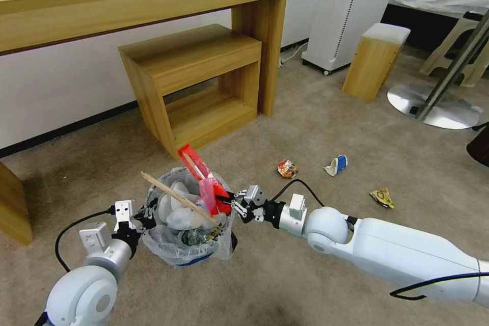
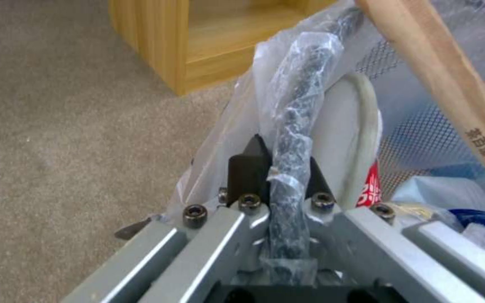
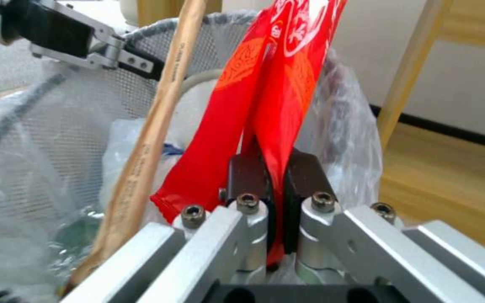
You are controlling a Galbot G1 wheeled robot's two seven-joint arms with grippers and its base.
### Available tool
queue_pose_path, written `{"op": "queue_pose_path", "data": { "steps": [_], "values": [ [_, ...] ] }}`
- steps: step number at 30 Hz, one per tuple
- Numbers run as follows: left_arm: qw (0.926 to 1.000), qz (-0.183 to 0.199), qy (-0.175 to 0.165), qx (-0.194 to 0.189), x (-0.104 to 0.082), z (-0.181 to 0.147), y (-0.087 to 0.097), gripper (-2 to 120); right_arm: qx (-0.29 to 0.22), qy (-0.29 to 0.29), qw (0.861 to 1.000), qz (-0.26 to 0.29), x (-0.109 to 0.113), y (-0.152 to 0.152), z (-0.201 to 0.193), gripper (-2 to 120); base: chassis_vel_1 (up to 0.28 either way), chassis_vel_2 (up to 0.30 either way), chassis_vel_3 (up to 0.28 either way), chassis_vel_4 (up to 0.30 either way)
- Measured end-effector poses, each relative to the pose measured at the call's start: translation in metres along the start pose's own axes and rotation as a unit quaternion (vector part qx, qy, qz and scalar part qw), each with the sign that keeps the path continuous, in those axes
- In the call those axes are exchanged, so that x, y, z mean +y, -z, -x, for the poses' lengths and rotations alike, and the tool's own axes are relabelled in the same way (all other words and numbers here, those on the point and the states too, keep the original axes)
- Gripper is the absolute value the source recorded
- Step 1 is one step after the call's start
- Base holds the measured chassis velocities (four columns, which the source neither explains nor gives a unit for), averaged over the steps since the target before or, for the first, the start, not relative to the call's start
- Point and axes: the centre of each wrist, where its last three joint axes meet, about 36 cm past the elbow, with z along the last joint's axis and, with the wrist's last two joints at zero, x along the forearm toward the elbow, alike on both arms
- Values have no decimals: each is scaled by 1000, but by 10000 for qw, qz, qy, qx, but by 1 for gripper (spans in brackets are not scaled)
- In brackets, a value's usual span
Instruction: Pick up the trash bin and place the garbage on the floor into it.
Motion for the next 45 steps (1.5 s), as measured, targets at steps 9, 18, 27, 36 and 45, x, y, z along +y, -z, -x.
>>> {"op": "queue_pose_path", "data": {
  "steps": [9,18,27,36,45],
  "values": [
    [10000,64,-20,30,1,-1,0,0,-10,4,9997,-256,-7,5,5,2,0,0,0,0],
    [10000,64,-25,57,2,0,0,0,-21,28,9994,-336,-5,3,3,2,0,0,0,0],
    [10000,57,-7,62,2,0,-1,0,-214,506,9967,-593,-13,5,9,2,0,0,0,0],
    [10000,48,8,66,2,1,-2,0,-304,778,9943,-656,-14,16,16,2,0,0,0,0],
    [10000,20,-8,29,0,-3,0,0,-120,853,9937,-724,-15,1,17,2,0,0,0,0]
  ]
}}
